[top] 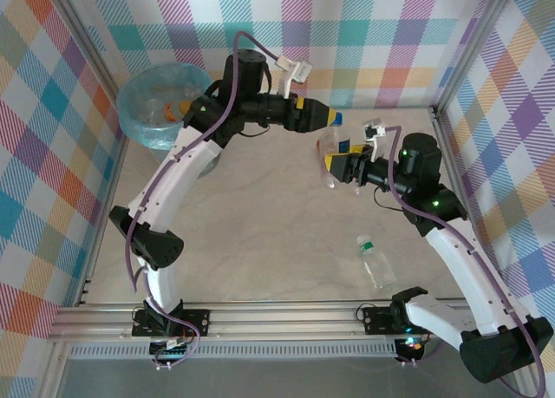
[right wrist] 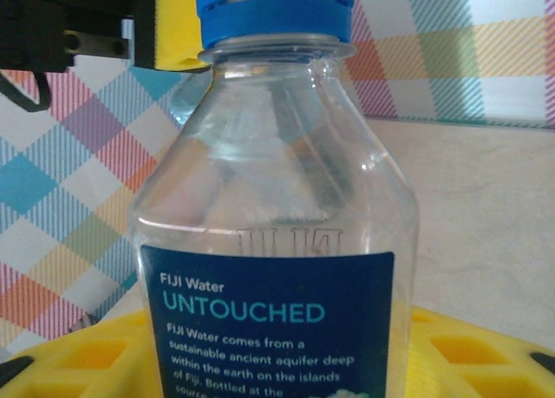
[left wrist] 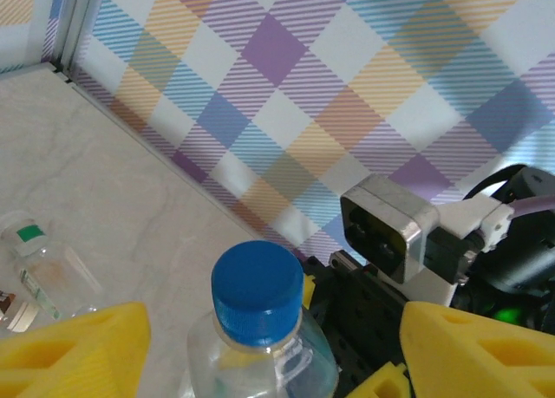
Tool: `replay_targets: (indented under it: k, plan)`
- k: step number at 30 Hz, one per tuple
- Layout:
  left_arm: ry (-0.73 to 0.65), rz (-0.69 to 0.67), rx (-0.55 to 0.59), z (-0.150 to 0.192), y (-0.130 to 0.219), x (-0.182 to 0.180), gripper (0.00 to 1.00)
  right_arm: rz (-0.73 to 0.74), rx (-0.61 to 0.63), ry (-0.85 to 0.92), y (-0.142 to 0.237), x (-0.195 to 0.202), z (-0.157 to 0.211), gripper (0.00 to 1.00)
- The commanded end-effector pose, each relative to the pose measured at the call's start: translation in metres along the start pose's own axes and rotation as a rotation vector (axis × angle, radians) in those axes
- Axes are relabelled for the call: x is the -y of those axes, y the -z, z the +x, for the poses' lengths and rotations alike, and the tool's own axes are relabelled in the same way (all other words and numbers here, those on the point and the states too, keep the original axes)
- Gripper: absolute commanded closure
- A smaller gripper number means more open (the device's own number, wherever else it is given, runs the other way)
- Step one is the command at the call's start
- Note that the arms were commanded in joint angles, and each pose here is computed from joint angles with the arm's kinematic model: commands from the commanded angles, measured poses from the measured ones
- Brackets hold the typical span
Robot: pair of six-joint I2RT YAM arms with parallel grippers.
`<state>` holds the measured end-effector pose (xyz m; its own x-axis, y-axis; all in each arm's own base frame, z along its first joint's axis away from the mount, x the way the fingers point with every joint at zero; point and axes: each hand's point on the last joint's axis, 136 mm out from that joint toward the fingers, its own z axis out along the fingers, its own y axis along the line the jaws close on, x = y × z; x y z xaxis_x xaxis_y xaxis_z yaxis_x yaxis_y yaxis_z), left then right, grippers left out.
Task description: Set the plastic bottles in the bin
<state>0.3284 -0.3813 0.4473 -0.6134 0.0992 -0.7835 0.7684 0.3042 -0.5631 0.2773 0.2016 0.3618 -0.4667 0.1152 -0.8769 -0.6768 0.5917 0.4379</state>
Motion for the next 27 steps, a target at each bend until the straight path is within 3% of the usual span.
replay_targets:
  k: [1, 5, 13, 21, 27]
  plan:
    - [-0.023, 0.035, -0.016, 0.001, 0.0, 0.01, 0.3, -0.094, 0.045, 0.087, 0.001, -0.025, -0.018, 0.43]
    - [-0.022, 0.055, -0.043, 0.007, -0.004, 0.011, 0.37, -0.089, 0.04, 0.093, -0.002, -0.025, -0.017, 0.42]
    - [-0.026, 0.078, -0.091, 0.017, -0.011, 0.011, 0.43, -0.114, 0.031, 0.098, -0.007, -0.031, -0.016, 0.42]
    - [-0.063, 0.047, -0.06, 0.01, -0.005, 0.013, 0.69, -0.105, 0.014, 0.087, -0.013, -0.028, -0.014, 0.4]
    - [-0.092, -0.057, 0.018, -0.009, 0.014, 0.008, 0.92, -0.053, 0.02, 0.069, -0.021, -0.024, -0.025, 0.33]
